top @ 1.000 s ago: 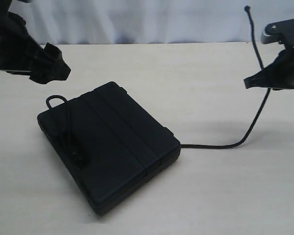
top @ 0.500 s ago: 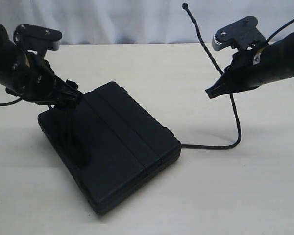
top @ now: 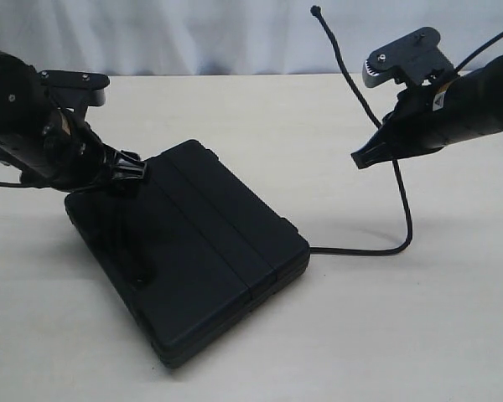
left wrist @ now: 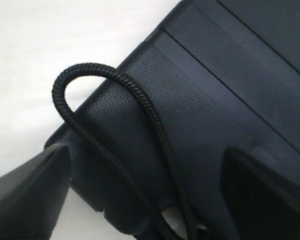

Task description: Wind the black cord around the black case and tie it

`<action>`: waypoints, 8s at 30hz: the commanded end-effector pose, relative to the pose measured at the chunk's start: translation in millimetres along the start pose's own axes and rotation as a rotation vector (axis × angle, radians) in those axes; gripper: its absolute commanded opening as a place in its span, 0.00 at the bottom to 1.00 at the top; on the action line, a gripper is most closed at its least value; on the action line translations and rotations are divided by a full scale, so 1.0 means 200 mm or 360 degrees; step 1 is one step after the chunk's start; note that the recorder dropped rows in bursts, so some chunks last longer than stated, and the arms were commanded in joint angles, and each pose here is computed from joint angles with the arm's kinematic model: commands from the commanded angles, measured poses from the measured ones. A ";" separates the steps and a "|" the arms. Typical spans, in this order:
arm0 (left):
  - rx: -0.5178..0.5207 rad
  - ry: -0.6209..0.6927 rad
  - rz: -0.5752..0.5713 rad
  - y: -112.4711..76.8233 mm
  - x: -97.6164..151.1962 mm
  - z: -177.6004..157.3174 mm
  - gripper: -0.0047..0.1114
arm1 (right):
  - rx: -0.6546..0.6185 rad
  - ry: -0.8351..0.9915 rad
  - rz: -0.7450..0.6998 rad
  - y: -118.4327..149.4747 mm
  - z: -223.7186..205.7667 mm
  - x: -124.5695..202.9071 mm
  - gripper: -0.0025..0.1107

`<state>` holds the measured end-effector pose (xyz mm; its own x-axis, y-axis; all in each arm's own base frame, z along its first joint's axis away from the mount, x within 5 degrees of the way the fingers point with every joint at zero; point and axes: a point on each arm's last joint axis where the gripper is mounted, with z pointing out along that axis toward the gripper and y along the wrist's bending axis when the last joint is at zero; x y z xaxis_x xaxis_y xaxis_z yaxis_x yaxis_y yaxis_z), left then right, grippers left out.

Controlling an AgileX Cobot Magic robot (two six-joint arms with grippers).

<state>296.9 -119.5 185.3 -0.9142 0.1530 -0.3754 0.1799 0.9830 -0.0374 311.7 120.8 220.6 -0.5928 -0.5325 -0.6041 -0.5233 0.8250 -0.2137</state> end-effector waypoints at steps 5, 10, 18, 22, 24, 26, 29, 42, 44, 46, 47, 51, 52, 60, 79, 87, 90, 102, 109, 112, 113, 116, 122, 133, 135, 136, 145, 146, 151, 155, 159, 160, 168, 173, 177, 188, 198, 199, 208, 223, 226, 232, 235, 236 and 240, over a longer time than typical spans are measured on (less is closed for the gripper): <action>0.0018 -0.0009 -0.0070 0.00 0.00 0.01 0.69 | -0.0006 0.0011 -0.0008 0.01 0.00 0.01 0.06; 0.0013 0.0015 -0.0069 -0.01 0.00 0.04 0.69 | -0.0007 0.0013 -0.0008 0.01 0.00 0.01 0.06; 0.0010 0.0044 -0.0065 -0.01 0.01 0.13 0.69 | -0.0007 0.0015 -0.0008 0.01 0.00 0.01 0.06; 0.0013 0.0035 -0.0065 -0.01 0.00 0.14 0.55 | -0.0007 0.0015 -0.0008 0.01 0.00 0.01 0.06; 0.0011 0.0041 -0.0065 -0.01 0.01 0.14 0.42 | -0.0007 0.0015 -0.0008 0.01 0.00 0.01 0.06; 0.0011 0.0043 -0.0036 -0.01 0.01 0.14 0.31 | -0.0007 0.0015 -0.0008 0.01 0.00 0.01 0.06; 0.0013 0.0039 0.0064 -0.01 0.01 0.14 0.19 | -0.0007 0.0015 -0.0008 0.01 0.00 0.01 0.06; 0.0042 -0.0215 0.0607 -0.02 -0.06 0.03 0.04 | -0.0024 0.0019 -0.0104 0.01 0.00 0.01 0.06; 0.0064 -0.0299 0.0628 -0.03 -0.08 -0.01 0.04 | -0.0051 0.0019 -0.0155 0.02 0.00 0.01 0.06; 0.0091 -0.0382 0.0636 -0.04 -0.10 -0.05 0.04 | -0.0109 0.0015 -0.0246 0.04 0.00 0.01 0.06; 0.0098 -0.0406 0.0651 -0.05 -0.10 -0.06 0.04 | -0.0157 0.0015 -0.0295 0.05 0.00 0.01 0.06; 0.0115 -0.0445 0.0727 -0.06 -0.11 -0.07 0.04 | -0.0417 -0.0008 -0.0516 0.12 -0.01 0.02 0.06; 0.0113 -0.0446 0.0739 -0.06 -0.11 -0.07 0.04 | -0.0497 -0.0029 -0.0589 0.14 -0.02 0.02 0.06; 0.0098 -0.0465 0.0911 -0.06 -0.11 -0.07 0.04 | -0.0779 -0.0052 -0.0825 0.22 -0.01 0.05 0.06; 0.0444 -0.0614 0.1393 -0.11 -0.11 -0.11 0.04 | -0.0757 0.0162 -0.0992 0.21 0.21 0.17 0.06; 0.1017 -0.0682 0.1302 0.07 -0.12 -0.12 0.04 | -0.0824 0.0207 -0.1017 0.23 0.21 0.19 0.06; 0.1096 -0.0606 0.1284 0.09 -0.10 -0.01 0.04 | -0.0872 0.0219 -0.1061 0.23 0.20 0.20 0.06; 0.1059 -0.0643 0.1346 0.10 -0.11 0.01 0.04 | -0.0887 0.0158 -0.1070 0.25 0.20 0.18 0.40; 0.1037 -0.0646 0.1341 0.10 -0.11 0.02 0.04 | -0.0847 0.0090 -0.0989 0.24 0.21 0.15 0.65; 0.1031 -0.0647 0.1341 0.10 -0.11 0.02 0.04 | -0.0810 0.0071 -0.0975 0.24 0.21 0.14 0.69; 0.1031 -0.0647 0.1341 0.10 -0.11 0.02 0.04 | -0.0799 0.0060 -0.0974 0.23 0.21 0.13 0.69; 0.1031 -0.0647 0.1341 0.10 -0.11 0.02 0.04 | -0.0779 0.0037 -0.0873 0.22 0.20 0.07 0.69; 0.1031 -0.0647 0.1341 0.10 -0.11 0.02 0.04 | -0.0938 0.0053 -0.0667 0.20 0.10 -0.15 0.69; 0.1000 -0.0649 0.1336 0.11 -0.12 0.02 0.04 | -0.0889 0.0212 -0.0775 0.35 0.27 -0.25 0.60; 0.1000 -0.0649 0.1336 0.11 -0.12 0.02 0.04 | -0.0791 0.0233 -0.0825 0.40 0.31 -0.25 0.60; 0.1000 -0.0649 0.1336 0.11 -0.12 0.02 0.04 | -0.0753 0.0253 -0.0842 0.41 0.33 -0.24 0.60; 0.0999 -0.0647 0.1340 0.11 -0.12 0.02 0.04 | -0.0740 0.0327 -0.0836 0.42 0.41 -0.20 0.50; 0.0999 -0.0647 0.1340 0.11 -0.12 0.02 0.04 | -0.0743 0.0326 -0.0830 0.42 0.41 -0.20 0.47; 0.0999 -0.0647 0.1340 0.11 -0.12 0.02 0.04 | -0.0776 0.0369 -0.0854 0.43 0.42 -0.18 0.24; 0.1000 -0.0649 0.1336 0.11 -0.12 0.02 0.04 | -0.0793 0.0375 -0.0896 0.43 0.42 -0.17 0.06; 0.1000 -0.0649 0.1336 0.11 -0.12 0.02 0.04 | -0.0763 0.0315 -0.0934 0.41 0.36 -0.21 0.06; 0.0993 -0.0650 0.1336 0.11 -0.12 0.02 0.04 | -0.0747 0.0285 -0.0935 0.41 0.34 -0.23 0.06; 0.0987 -0.0663 0.1373 0.11 -0.12 0.02 0.04 | -0.0768 0.0131 -0.0946 0.41 0.23 -0.30 0.06; 0.1001 -0.0692 0.1338 0.11 -0.13 0.02 0.04 | -0.0855 0.0120 -0.0973 0.44 0.24 -0.26 0.06; 0.1057 -0.0738 0.1396 0.09 -0.12 0.01 0.04 | -0.0837 0.0129 -0.1093 0.44 0.27 -0.15 0.06; 0.1205 -0.0840 0.1328 0.16 -0.12 -0.04 0.04 | -0.0731 -0.0067 -0.1165 0.42 0.20 -0.17 0.06; 0.1204 -0.0849 0.1335 0.16 -0.13 -0.04 0.04 | -0.0813 -0.0209 -0.1210 0.43 0.08 -0.21 0.06; 0.1204 -0.0849 0.1335 0.16 -0.13 -0.04 0.04 | -0.0837 -0.0197 -0.1214 0.44 0.08 -0.21 0.06; 0.1193 -0.0849 0.1334 0.17 -0.13 -0.04 0.04 | -0.0907 -0.0216 -0.1278 0.45 0.06 -0.20 0.06; 0.1200 -0.0843 0.1343 0.16 -0.12 -0.04 0.04 | -0.0871 -0.0222 -0.1416 0.43 0.01 -0.21 0.06; 0.1203 -0.0843 0.1344 0.16 -0.12 -0.04 0.04 | -0.0840 -0.0246 -0.1444 0.42 0.01 -0.21 0.06; 0.1329 -0.0803 0.1320 0.15 -0.10 0.01 0.04 | -0.0780 -0.0385 -0.1463 0.43 0.02 -0.25 0.06; 0.1386 -0.0776 0.1280 0.15 -0.09 0.05 0.04 | -0.0772 -0.0417 -0.1438 0.43 0.04 -0.26 0.06; 0.1397 -0.0787 0.1265 0.15 -0.09 0.06 0.04 | -0.0768 -0.0415 -0.1439 0.44 0.05 -0.26 0.06; 0.1466 -0.0892 0.1261 0.13 -0.10 0.03 0.04 | -0.0762 -0.0385 -0.1391 0.45 0.13 -0.24 0.06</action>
<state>322.3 -95.0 179.0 -0.2399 0.4243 -0.8732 0.9641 0.2095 -0.1631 304.5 224.5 219.7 0.2425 -0.8102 -0.5336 -0.9324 -0.0427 -0.3589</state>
